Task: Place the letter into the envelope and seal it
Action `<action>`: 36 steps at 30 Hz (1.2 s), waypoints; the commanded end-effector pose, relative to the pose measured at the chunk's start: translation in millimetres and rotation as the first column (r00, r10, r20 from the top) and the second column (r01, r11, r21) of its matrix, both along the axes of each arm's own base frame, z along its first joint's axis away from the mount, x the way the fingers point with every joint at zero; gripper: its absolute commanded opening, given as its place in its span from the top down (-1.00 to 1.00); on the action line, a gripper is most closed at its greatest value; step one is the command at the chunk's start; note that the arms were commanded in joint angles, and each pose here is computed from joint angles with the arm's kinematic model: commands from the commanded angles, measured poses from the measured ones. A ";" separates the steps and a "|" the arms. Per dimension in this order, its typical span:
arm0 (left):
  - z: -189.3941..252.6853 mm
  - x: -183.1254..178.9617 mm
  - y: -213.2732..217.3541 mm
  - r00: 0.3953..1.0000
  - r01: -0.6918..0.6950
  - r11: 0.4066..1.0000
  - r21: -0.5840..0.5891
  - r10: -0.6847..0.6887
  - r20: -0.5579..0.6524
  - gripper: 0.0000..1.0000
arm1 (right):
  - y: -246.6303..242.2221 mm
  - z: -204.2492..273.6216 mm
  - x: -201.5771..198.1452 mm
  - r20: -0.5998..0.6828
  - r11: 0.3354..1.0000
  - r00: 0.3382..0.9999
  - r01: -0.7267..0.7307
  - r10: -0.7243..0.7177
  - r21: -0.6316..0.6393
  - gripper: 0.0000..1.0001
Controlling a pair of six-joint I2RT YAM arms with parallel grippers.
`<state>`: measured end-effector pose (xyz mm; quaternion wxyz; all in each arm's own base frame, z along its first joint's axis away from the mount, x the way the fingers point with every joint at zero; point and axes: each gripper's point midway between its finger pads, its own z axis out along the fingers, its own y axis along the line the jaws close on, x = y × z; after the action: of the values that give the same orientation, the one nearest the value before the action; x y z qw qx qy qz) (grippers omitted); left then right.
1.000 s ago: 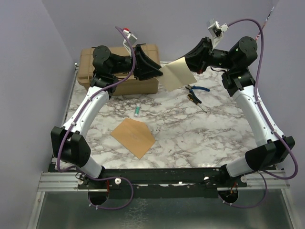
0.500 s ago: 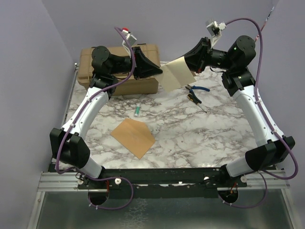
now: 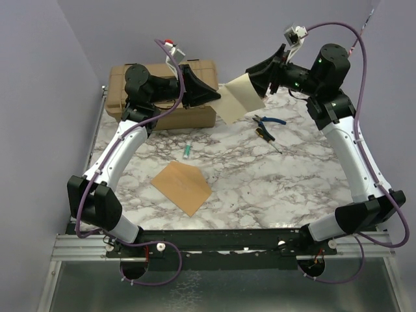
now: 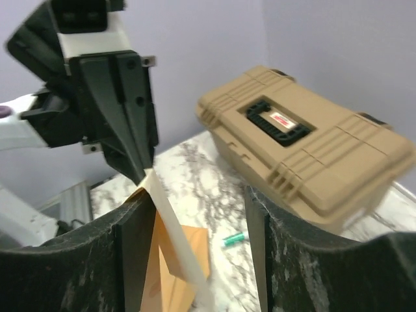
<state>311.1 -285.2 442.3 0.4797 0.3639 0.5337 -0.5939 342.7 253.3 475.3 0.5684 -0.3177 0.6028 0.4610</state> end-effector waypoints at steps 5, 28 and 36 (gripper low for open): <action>5.7 30.6 18.7 0.980 -0.197 0.980 -0.022 0.197 0.033 1.00 | -45.8 1.5 27.6 0.067 0.931 0.933 0.358 -0.353 -0.071 -0.23; 10.5 14.0 10.0 0.992 -0.122 0.992 -0.004 0.122 0.037 1.00 | 1.9 0.1 -28.5 0.206 0.986 0.966 -0.135 0.153 -0.102 -0.79; 8.9 -0.6 6.8 0.997 -0.056 0.998 0.009 0.055 0.048 1.00 | 1.5 -7.4 -7.2 0.176 0.993 0.981 -0.065 0.081 -0.094 -0.58</action>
<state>334.6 -279.6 430.6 0.5028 0.3290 0.5666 -0.5639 329.7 255.7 463.6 0.5799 -0.4095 0.5543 0.4346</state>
